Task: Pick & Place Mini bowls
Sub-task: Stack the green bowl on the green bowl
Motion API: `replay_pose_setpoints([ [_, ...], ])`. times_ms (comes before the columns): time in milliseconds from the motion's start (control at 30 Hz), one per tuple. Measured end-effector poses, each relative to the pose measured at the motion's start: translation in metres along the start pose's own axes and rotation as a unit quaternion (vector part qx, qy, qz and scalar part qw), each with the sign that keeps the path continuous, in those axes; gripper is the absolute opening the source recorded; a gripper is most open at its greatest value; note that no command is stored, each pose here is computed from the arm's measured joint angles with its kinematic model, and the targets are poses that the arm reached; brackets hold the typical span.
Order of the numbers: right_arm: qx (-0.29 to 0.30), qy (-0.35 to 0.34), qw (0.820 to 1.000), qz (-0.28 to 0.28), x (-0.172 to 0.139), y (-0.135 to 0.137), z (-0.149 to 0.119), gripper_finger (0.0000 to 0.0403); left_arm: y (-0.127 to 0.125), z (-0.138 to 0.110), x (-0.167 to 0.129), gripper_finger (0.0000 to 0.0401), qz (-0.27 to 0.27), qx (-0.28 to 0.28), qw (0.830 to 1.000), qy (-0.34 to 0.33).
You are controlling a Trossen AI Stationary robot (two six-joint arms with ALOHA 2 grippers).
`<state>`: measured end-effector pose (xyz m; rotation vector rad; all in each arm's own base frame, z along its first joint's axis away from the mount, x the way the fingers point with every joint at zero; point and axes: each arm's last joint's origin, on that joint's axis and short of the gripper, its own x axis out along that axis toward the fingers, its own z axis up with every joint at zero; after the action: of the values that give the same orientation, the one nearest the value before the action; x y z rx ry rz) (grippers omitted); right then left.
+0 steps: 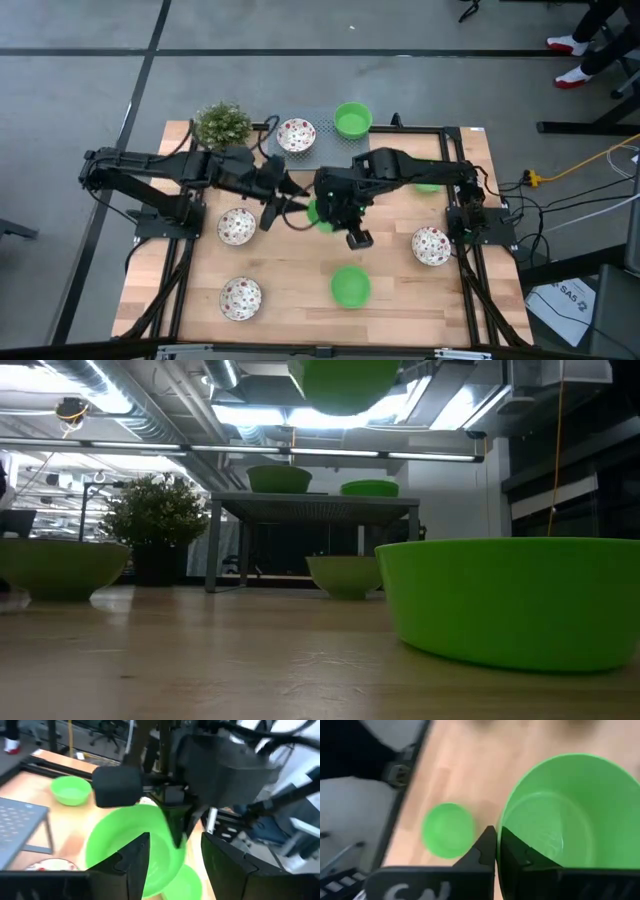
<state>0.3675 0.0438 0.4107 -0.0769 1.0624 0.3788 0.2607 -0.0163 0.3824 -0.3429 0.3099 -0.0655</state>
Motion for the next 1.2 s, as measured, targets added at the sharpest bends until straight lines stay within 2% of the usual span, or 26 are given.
replay_pose_setpoints([
  [200, 0.055, -0.010, 0.995, -0.084, -0.006, -0.027, -0.002, 0.0008, 0.015, 0.007, -0.005, 0.0169, 0.028, -0.009, 0.999, -0.015],
  [400, 0.110, -0.046, 0.980, -0.158, -0.013, -0.052, 0.000, 0.0008, 0.027, 0.011, -0.009, 0.0173, 0.048, -0.016, 0.998, -0.025],
  [600, 0.177, -0.063, 0.952, -0.243, -0.021, -0.076, -0.004, 0.0009, 0.034, 0.015, -0.016, 0.0169, 0.050, -0.021, 0.998, -0.028],
  [900, 0.268, -0.067, 0.893, -0.355, -0.037, -0.113, -0.019, 0.0009, 0.042, 0.012, -0.038, 0.0172, 0.090, -0.002, 0.996, -0.001],
  [1067, 0.301, -0.066, 0.874, -0.377, -0.047, -0.136, -0.031, 0.0009, 0.048, 0.010, -0.046, 0.0173, 0.114, 0.027, 0.993, 0.012],
  [1200, 0.324, -0.061, 0.864, -0.382, -0.054, -0.153, -0.042, 0.0009, 0.054, 0.010, -0.051, 0.0171, 0.131, 0.025, 0.991, 0.020],
])
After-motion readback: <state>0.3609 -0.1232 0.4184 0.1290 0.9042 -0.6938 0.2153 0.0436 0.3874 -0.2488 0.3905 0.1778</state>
